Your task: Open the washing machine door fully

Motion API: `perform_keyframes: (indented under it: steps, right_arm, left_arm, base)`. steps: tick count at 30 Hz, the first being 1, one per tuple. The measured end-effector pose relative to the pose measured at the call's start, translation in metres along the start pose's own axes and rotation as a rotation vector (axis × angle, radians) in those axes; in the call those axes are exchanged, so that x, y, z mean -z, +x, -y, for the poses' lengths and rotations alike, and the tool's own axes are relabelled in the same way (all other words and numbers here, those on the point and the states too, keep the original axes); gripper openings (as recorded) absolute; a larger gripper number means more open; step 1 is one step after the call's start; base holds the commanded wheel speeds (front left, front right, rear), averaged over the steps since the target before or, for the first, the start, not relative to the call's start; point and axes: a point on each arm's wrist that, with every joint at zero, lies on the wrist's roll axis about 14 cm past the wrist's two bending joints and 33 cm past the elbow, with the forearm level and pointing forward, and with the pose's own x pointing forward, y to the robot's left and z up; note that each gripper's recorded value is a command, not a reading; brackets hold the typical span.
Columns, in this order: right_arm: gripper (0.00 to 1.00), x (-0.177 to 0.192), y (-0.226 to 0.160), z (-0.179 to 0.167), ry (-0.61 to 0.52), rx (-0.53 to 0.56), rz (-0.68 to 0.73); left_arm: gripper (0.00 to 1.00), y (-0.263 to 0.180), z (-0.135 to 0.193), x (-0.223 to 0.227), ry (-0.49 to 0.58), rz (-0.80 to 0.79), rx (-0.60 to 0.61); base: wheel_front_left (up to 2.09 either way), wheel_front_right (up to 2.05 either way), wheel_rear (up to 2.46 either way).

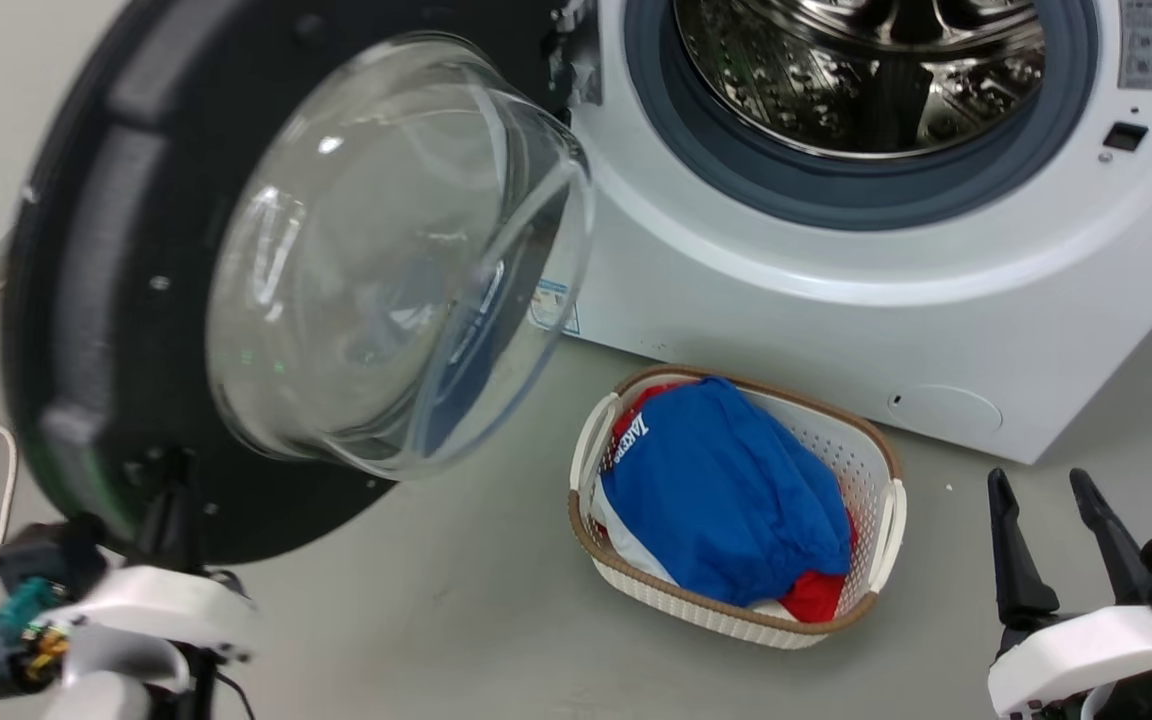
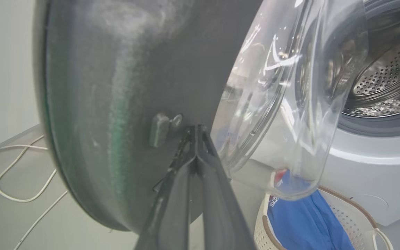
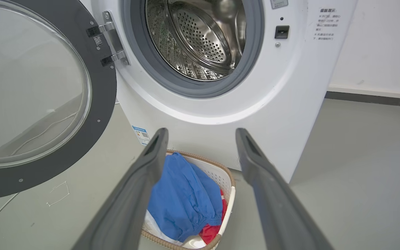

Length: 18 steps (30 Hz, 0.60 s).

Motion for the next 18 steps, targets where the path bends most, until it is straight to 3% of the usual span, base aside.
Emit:
perform_keyframes:
  steps: [18]
  right_arm:
    - [1.00, 0.007, 0.009, 0.032, -0.003, 0.080, -0.015]
  left_arm:
    - [0.00, 0.074, -0.081, -0.037, 0.064, 0.021, -0.169]
  base:
    - [0.00, 0.00, 0.00]
